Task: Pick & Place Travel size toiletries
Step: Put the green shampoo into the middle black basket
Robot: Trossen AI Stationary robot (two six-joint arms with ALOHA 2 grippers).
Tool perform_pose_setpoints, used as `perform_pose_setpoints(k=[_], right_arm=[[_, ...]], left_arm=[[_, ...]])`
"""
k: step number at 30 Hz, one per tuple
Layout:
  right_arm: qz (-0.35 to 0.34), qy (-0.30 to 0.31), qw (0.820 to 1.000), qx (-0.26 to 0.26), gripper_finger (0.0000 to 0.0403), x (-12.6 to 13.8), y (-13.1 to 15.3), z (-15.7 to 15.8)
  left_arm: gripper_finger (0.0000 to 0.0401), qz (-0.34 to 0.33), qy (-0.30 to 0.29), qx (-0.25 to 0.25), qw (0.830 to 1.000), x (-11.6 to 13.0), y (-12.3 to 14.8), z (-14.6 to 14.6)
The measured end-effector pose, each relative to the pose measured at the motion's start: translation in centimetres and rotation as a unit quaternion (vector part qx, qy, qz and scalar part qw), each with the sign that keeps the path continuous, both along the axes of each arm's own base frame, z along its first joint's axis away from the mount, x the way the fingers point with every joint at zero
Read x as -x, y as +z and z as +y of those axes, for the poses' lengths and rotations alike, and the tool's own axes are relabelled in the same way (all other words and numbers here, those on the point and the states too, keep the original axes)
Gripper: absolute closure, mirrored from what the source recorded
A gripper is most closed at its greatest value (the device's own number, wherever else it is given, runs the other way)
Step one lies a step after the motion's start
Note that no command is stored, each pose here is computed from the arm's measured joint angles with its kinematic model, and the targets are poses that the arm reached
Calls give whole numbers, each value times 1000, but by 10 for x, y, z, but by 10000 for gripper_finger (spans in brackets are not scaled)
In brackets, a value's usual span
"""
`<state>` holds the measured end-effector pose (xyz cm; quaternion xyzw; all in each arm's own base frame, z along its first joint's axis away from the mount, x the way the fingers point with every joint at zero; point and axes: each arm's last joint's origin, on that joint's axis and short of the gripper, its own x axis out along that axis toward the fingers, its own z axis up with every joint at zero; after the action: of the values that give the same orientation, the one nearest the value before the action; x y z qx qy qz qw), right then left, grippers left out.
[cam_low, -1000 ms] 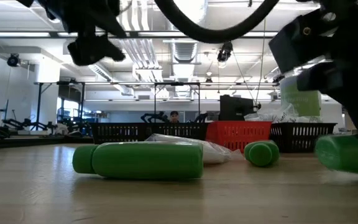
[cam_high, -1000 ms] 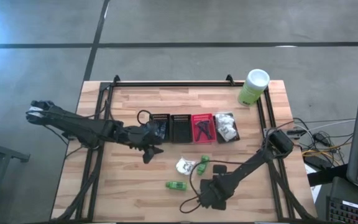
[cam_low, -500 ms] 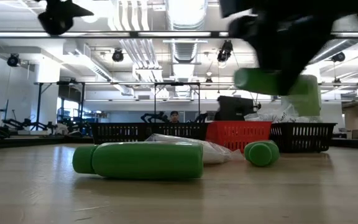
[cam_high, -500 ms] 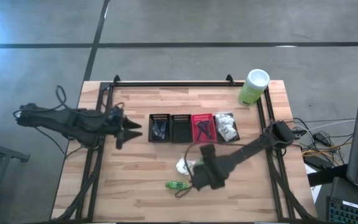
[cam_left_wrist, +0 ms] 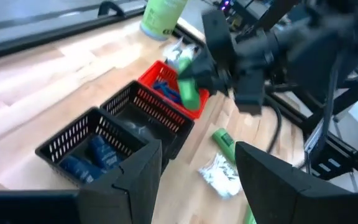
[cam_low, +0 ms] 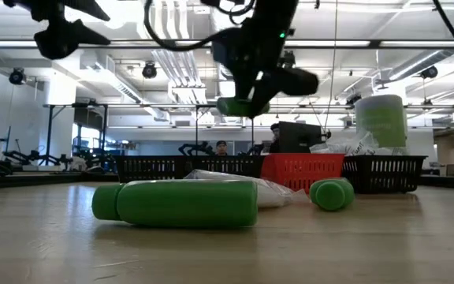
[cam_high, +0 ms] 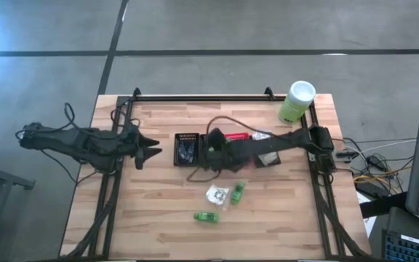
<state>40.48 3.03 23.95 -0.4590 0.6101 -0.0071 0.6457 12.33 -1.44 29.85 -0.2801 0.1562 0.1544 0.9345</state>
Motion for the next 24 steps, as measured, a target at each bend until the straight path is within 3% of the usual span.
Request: perform_pose_setpoints(k=[5,10,17,24], right_arm=[[10,35,999,20,269,-8,0,-23],[18,32,999,22,263,-8,-3,-38],[12,64,997,28,272,-12,-14,-41],[31,87,995,38,265,-12,-33,-49]], left_arm=[[192,-6,-19,24,999,-3,-6,-2],[192,-54,-44,25,997,-8,-3,-4],[192,-66,-41,34,996,-7,-1,-4],[192,-123,-47,51,990,-10,10,-5]])
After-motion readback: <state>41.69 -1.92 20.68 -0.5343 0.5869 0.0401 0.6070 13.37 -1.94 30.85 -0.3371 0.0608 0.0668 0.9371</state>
